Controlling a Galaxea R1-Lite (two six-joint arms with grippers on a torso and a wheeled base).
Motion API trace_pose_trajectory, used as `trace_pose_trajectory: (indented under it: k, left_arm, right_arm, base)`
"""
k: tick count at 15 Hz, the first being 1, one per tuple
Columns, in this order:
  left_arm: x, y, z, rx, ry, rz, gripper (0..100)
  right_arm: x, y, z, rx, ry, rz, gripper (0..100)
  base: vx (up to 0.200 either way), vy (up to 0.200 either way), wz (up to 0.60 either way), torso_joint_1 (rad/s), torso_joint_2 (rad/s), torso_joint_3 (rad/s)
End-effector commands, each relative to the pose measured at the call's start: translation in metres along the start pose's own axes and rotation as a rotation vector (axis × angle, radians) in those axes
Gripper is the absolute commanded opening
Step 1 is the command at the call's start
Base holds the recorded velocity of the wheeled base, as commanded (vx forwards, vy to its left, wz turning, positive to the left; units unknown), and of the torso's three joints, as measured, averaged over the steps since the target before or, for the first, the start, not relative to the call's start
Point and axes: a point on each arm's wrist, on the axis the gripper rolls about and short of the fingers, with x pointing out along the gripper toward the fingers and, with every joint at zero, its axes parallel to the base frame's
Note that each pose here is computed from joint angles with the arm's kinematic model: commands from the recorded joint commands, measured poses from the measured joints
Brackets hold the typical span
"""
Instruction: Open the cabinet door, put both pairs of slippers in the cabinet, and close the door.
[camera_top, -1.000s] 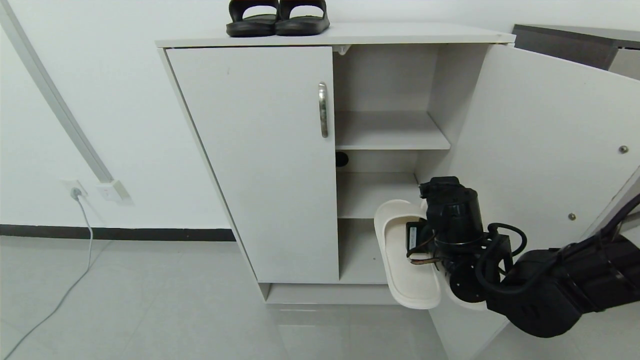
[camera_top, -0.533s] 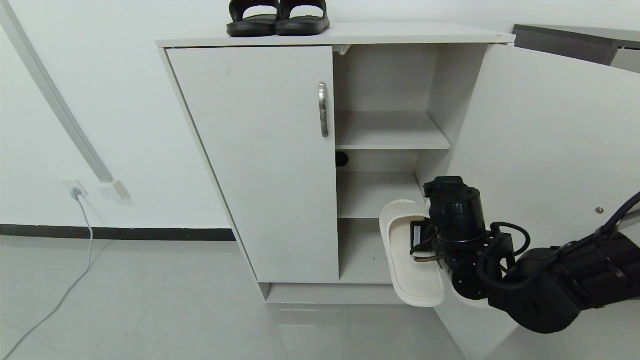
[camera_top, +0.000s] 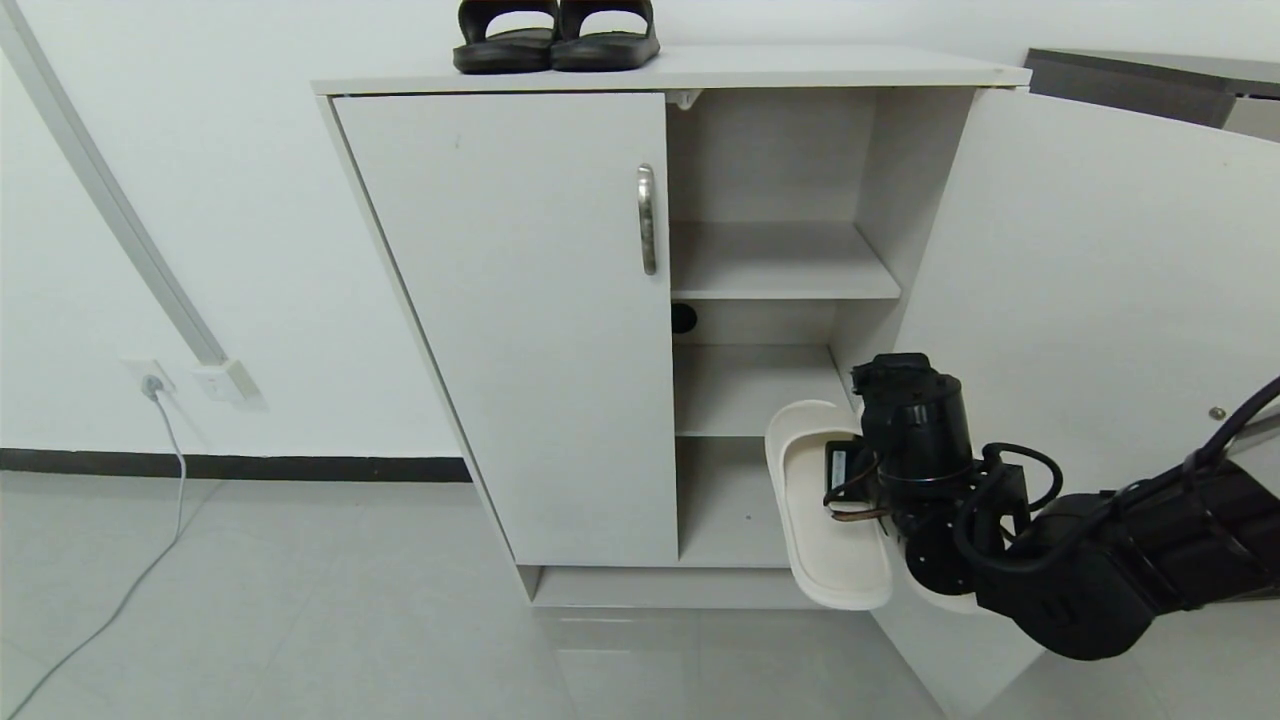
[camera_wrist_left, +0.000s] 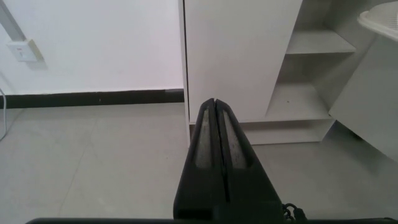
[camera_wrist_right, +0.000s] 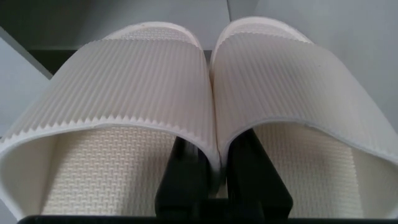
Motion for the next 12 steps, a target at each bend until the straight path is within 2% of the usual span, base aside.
trace_pose_trajectory:
  k: [1,3,5,6,10,12]
  left_arm:
    - [0.0,0.0,0.0,0.0,0.001,0.0,0]
    - [0.0,0.0,0.0,0.001,0.001,-0.002,0]
    - [0.0,0.0,0.0,0.001,0.001,0.0,0]
    - [0.0,0.0,0.0,0.001,0.001,0.0,0]
    - [0.0,0.0,0.0,0.003,0.001,-0.002,0]
    - [0.0,0.0,0.0,0.001,0.001,0.0,0]
  right_arm:
    - [-0.012,0.011,0.002,0.008,-0.021,0.057,0]
    - [-0.034,0.032,0.003,0.014,-0.054,0.183,0]
    - [-0.045,0.044,0.001,0.006,-0.056,0.226,0]
    - [-0.045,0.044,0.001,0.007,-0.057,0.225,0]
    - [-0.044,0.052,-0.008,-0.012,-0.05,0.197,0]
    - [-0.041,0.053,-0.012,-0.016,-0.042,0.193,0]
  base:
    - [0.0,0.0,0.0,0.0,0.0,0.0]
    - [0.0,0.0,0.0,0.0,0.0,0.0]
    - [0.0,0.0,0.0,0.0,0.0,0.0]
    - [0.0,0.0,0.0,0.0,0.0,0.0]
    - [0.0,-0.2,0.0,0.004,0.0,0.002]
    - [0.0,0.0,0.0,0.0,0.0,0.0]
